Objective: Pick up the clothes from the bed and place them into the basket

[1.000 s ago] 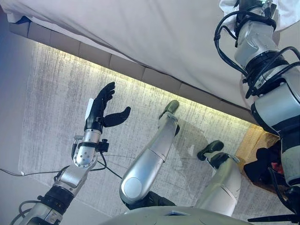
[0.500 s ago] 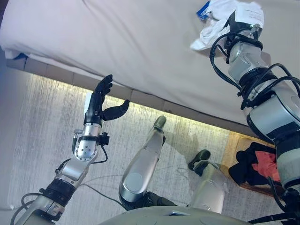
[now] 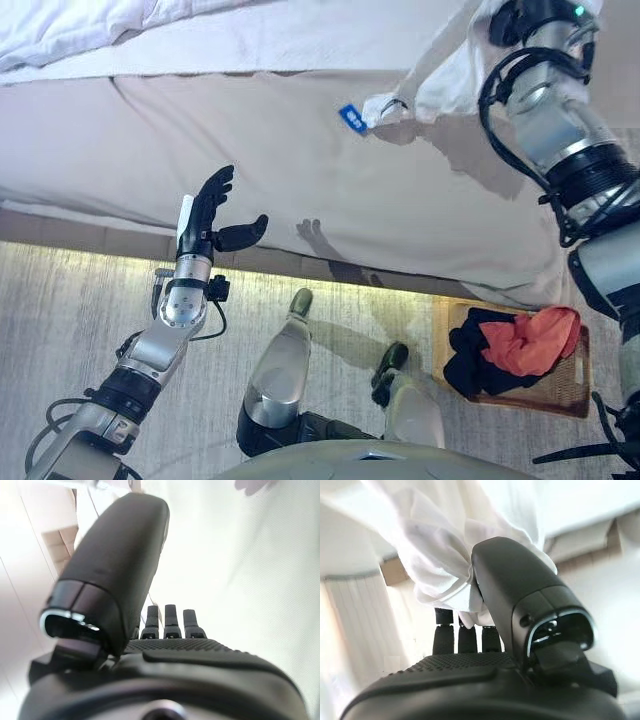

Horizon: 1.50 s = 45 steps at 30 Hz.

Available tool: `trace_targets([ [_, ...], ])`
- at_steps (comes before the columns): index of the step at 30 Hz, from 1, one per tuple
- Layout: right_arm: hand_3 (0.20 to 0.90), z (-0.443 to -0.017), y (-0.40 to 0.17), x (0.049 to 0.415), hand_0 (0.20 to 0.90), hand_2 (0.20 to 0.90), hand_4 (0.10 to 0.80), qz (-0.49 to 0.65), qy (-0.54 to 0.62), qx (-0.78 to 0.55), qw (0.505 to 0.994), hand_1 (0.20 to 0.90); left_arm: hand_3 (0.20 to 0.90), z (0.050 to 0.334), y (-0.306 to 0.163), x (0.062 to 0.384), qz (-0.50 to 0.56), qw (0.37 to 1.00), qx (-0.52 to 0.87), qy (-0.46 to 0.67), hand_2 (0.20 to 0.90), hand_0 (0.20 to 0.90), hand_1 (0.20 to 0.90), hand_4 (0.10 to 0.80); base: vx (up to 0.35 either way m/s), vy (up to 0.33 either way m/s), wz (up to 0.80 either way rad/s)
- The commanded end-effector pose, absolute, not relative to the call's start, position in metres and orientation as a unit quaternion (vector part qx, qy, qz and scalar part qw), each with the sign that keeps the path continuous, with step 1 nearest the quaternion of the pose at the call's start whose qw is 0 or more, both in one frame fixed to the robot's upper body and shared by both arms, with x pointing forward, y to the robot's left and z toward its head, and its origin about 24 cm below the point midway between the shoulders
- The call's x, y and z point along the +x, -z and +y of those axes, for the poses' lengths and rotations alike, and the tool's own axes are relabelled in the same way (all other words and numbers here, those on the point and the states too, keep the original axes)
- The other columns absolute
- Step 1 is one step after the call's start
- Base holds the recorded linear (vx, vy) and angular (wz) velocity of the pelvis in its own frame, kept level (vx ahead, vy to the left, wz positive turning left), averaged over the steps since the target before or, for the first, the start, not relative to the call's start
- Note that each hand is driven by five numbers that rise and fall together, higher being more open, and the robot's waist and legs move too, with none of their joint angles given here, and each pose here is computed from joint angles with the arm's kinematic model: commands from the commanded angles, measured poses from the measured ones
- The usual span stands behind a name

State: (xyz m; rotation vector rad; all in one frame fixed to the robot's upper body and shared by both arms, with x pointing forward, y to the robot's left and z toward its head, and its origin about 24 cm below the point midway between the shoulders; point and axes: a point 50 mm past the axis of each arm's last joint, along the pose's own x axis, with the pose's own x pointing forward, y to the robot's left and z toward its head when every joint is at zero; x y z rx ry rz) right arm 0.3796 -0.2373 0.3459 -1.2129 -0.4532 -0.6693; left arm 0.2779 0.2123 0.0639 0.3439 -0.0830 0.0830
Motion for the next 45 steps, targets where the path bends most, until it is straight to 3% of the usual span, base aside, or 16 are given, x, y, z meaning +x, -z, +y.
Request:
trace_targets([
  [1,0.2,-0.241,-0.385,0.357,0.3,0.3,0.1,-0.287,0.354,-0.56,0.693,0.3,0.9,0.22,-0.053,0.267,-0.029,0.982,0.18,-0.041,0.9,0.9,0.9,0.8,0.078,-0.043,-0.08],
  [20,0.2,-0.291,-0.394,0.323,0.3,0.3,0.1,-0.292,0.379,-0.532,0.699,0.3,0.9,0.213,-0.029,0.268,0.011,0.985,0.168,-0.023,0.9,0.9,0.9,0.8,0.039,-0.018,-0.26],
  [45,0.2,-0.281,-0.243,0.356,0.3,0.3,0.1,-0.108,0.216,-0.52,0.819,0.3,0.9,0.185,-0.023,0.282,0.008,0.986,0.168,-0.014,0.9,0.9,0.9,0.8,-0.018,-0.019,-0.15],
])
